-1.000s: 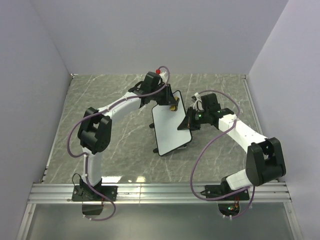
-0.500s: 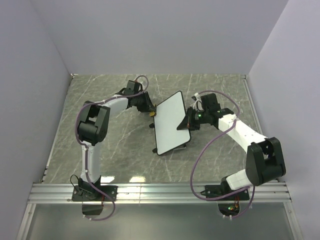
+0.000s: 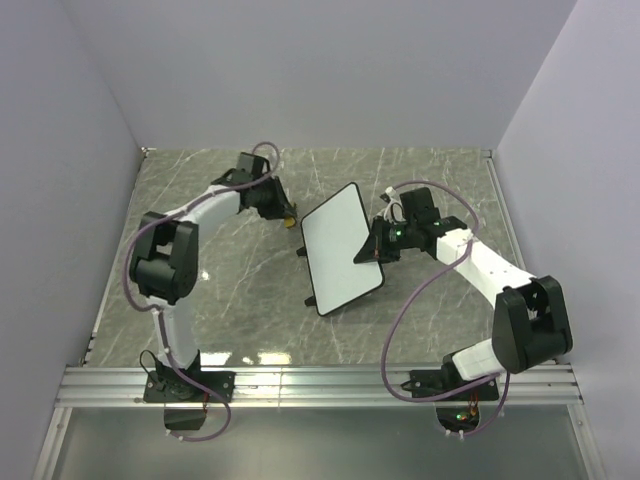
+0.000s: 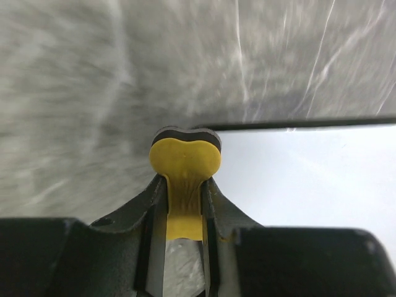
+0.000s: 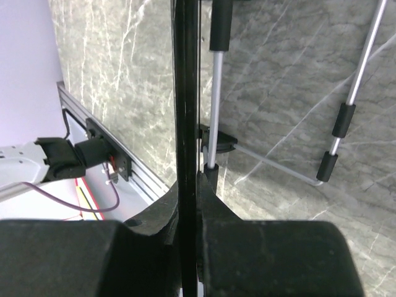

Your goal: Erase the whiteboard

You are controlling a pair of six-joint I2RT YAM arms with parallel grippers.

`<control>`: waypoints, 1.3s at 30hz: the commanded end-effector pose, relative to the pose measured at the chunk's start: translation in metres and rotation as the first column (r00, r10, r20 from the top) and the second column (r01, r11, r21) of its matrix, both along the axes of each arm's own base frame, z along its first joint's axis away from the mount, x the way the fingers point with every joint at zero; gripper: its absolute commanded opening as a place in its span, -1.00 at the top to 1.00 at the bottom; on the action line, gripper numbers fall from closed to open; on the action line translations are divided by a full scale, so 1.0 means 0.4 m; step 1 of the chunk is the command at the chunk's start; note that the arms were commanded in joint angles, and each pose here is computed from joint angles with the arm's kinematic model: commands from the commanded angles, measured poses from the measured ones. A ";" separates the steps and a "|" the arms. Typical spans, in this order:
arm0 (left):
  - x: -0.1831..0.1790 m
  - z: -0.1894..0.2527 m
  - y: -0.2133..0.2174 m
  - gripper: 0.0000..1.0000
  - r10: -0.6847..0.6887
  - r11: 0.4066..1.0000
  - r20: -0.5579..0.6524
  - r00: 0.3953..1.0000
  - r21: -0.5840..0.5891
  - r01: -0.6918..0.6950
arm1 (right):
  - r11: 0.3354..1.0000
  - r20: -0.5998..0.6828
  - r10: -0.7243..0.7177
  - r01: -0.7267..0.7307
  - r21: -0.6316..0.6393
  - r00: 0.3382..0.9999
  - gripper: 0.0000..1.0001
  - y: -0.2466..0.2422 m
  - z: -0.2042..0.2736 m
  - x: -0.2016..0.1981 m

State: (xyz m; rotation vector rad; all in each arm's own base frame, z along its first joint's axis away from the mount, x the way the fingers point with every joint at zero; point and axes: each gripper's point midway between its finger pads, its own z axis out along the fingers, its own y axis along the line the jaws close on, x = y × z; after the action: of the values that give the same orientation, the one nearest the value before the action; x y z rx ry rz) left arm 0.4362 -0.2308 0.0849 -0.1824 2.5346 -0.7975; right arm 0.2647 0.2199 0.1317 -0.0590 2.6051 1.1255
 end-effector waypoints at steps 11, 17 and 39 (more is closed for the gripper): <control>-0.056 -0.014 0.347 0.99 0.294 0.926 -0.016 0.956 0.253 -0.281 | 1.000 0.025 0.019 -0.019 -0.007 1.000 1.00 -0.014 -0.036 -0.091; -0.117 -0.044 0.359 0.99 0.303 0.920 -0.048 0.952 0.275 -0.279 | 1.000 0.023 0.018 -0.018 -0.002 1.000 0.37 -0.017 -0.046 -0.105; -0.269 -0.069 0.335 0.80 0.271 0.899 -0.095 0.958 0.381 -0.217 | 0.950 0.360 -0.182 0.258 -0.175 0.915 -0.99 -0.174 0.255 -0.078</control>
State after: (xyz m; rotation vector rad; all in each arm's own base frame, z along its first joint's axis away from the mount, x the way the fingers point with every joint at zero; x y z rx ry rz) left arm 0.3385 -0.0936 0.0494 -0.4756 2.6822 -0.2475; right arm 0.2432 0.1746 0.2220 -0.0506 2.3527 0.8212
